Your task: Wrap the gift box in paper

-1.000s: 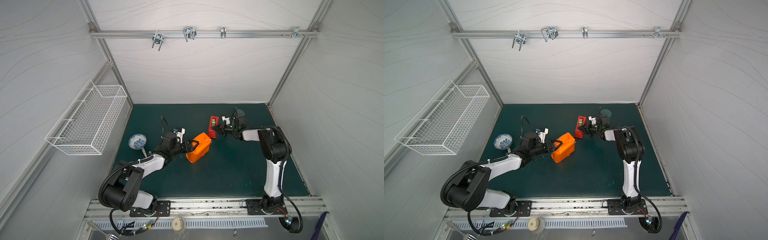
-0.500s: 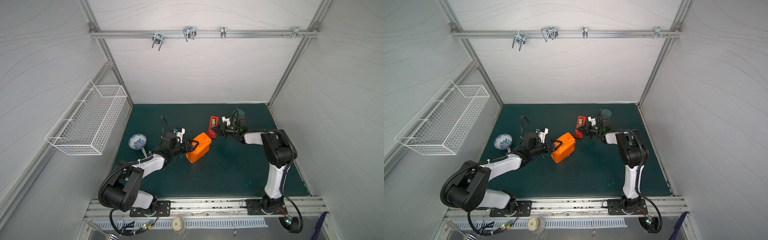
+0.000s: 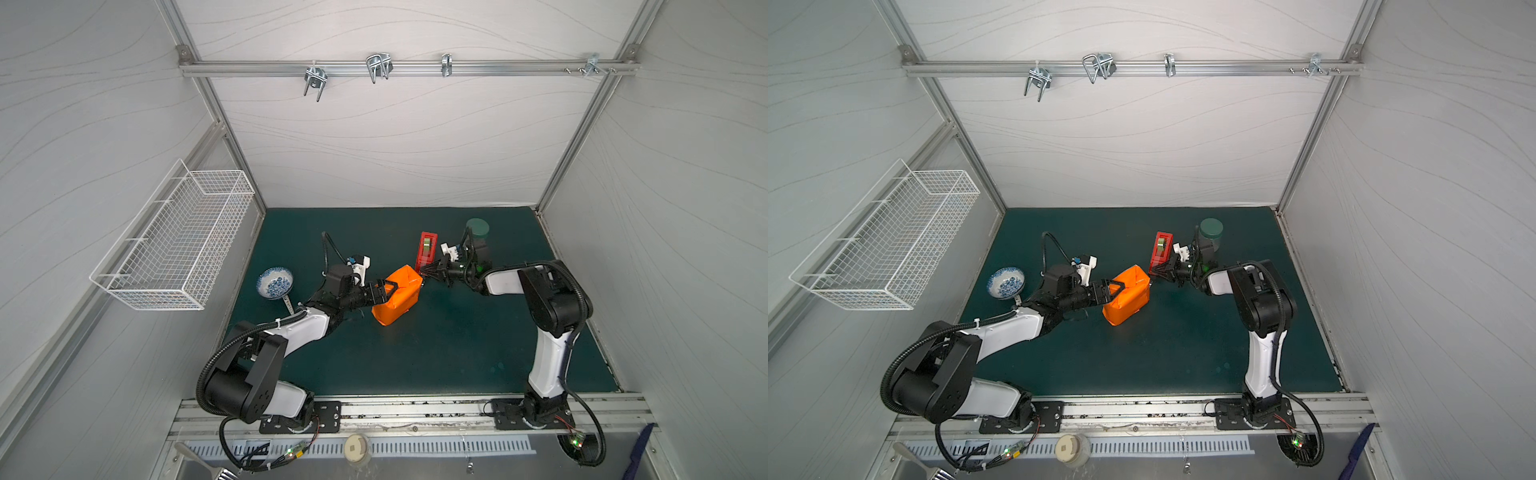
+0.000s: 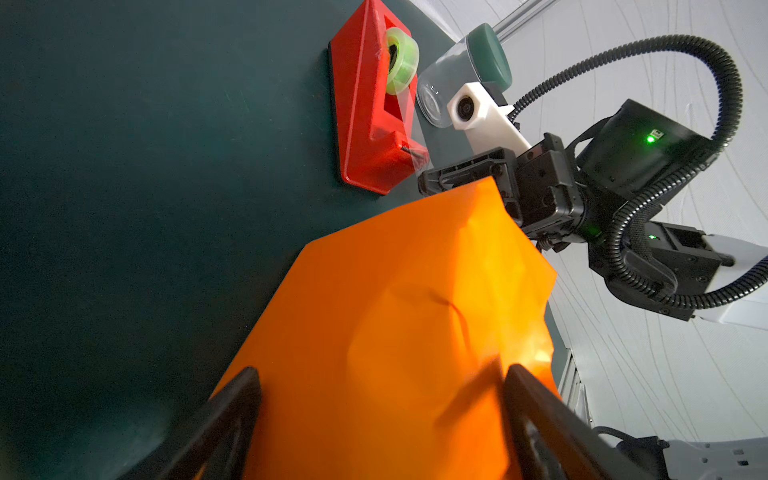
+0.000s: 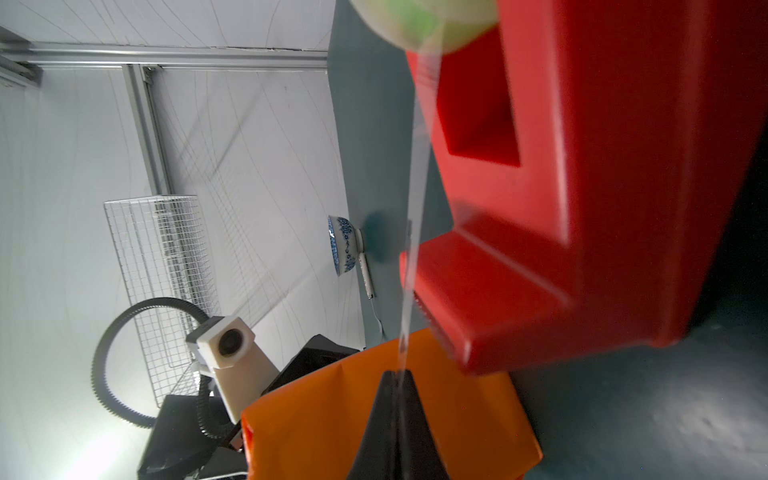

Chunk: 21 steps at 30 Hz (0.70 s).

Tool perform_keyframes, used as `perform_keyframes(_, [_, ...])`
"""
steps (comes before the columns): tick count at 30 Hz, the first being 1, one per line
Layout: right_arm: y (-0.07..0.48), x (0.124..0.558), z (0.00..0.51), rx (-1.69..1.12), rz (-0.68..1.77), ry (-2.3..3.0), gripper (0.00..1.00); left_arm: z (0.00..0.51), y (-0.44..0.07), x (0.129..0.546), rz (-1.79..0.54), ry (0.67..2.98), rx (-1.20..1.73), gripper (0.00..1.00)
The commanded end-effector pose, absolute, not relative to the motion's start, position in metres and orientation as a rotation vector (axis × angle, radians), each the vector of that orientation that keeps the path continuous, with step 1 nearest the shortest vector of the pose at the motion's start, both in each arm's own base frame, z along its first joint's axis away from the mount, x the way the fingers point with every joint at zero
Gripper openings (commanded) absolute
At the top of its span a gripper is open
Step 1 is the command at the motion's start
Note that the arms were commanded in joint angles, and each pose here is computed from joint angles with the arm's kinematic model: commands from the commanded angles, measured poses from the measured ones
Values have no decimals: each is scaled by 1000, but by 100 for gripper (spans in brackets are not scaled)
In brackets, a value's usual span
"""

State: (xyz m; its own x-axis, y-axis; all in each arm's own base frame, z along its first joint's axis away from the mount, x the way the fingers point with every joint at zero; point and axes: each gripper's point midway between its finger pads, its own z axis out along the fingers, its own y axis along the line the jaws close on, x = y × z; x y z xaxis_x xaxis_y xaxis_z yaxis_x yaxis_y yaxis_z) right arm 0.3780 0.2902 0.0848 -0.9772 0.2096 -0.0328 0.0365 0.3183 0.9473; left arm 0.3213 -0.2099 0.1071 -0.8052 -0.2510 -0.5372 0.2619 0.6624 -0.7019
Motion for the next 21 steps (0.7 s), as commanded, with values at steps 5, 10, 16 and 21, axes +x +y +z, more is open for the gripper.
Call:
perform_keyframes(5, [280, 373, 25, 283, 1578, 2592, 0, 62, -195, 299, -986, 2455, -37, 92])
perform_keyframes(10, [261, 380, 5, 323, 1435, 2637, 0, 60, -195, 299, -987, 2460, -36, 92])
perform_keyframes(16, [245, 383, -3, 269, 1253, 2693, 0, 59, -195, 297, -984, 2464, -35, 92])
perform_keyframes(21, [236, 381, 19, 186, 1187, 2678, 0, 59, -195, 298, -982, 2461, -34, 92])
